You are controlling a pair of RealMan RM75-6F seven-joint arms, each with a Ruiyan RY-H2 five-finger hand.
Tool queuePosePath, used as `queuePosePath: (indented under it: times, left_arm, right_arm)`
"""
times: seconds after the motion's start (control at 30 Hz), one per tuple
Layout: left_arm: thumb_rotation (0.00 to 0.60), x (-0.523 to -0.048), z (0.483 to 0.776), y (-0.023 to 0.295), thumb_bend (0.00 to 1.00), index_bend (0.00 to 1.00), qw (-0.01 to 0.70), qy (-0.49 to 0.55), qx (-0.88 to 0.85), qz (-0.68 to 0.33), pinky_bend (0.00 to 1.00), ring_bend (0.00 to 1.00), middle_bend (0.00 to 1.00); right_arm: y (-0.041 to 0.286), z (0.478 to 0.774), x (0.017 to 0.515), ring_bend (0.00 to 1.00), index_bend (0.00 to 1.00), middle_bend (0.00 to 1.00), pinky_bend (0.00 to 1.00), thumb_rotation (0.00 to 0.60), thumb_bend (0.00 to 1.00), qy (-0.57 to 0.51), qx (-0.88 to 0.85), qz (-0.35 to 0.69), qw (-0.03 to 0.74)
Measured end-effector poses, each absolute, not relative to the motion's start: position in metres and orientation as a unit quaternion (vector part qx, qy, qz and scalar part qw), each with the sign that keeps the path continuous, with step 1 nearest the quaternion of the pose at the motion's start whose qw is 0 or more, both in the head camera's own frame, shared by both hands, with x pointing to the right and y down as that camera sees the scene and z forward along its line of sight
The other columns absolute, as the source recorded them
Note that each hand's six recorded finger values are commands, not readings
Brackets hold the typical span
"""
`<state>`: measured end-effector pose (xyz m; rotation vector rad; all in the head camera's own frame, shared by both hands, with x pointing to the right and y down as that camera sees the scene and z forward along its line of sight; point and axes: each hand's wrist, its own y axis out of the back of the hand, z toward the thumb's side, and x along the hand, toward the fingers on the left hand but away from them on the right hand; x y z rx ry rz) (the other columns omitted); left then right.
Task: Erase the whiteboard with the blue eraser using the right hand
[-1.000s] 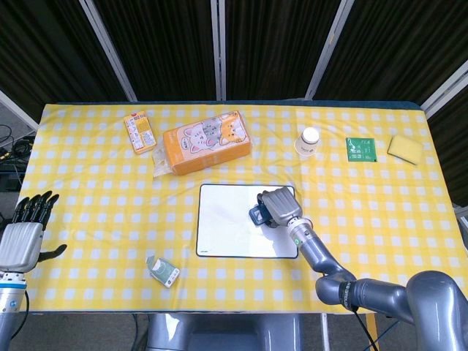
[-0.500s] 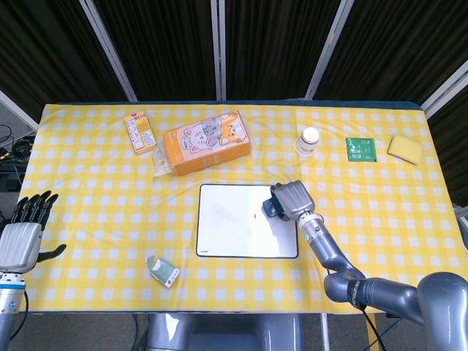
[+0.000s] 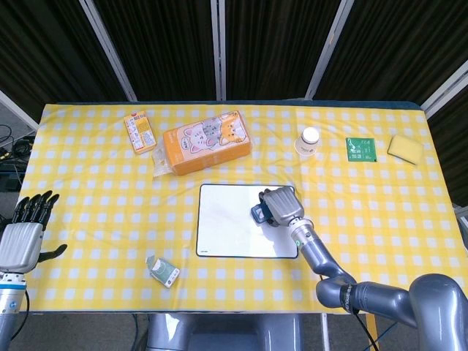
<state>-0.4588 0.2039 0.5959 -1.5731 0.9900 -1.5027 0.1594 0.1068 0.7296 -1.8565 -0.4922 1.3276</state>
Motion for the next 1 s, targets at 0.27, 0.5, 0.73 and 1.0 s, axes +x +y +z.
queuePosePath:
  times: [0.27,0.5,0.73,1.0]
  left_arm:
    - [0.6,-0.461,0.595,0.204,0.11,0.0,0.365,0.388,-0.612,-0.585,0.0,0.0,0.0]
    - [0.6,-0.461,0.595,0.204,0.11,0.0,0.364,0.387,-0.612,-0.586,0.0,0.0,0.0]
    - [0.6,-0.462,0.597,0.204,0.11,0.0,0.364,0.386,-0.611,-0.587,0.0,0.0,0.0]
    - [0.6,-0.462,0.597,0.204,0.11,0.0,0.364,0.386,-0.611,-0.587,0.0,0.0,0.0]
  right_arm:
    - [0.116,0.728,0.128,0.75,0.86,0.74,0.77,0.6,0.54,-0.195,-0.749,0.496,0.393]
    - [0.126,0.73,0.11,0.75,0.86,0.74,0.77,0.6,0.54,-0.189,-0.76,0.482,0.393]
    - [0.128,0.736,0.11,0.75,0.86,0.74,0.77,0.6,0.54,-0.188,-0.758,0.484,0.394]
    - [0.122,0.742,0.124,0.75,0.86,0.74,0.77,0.6,0.54,-0.198,-0.746,0.499,0.393]
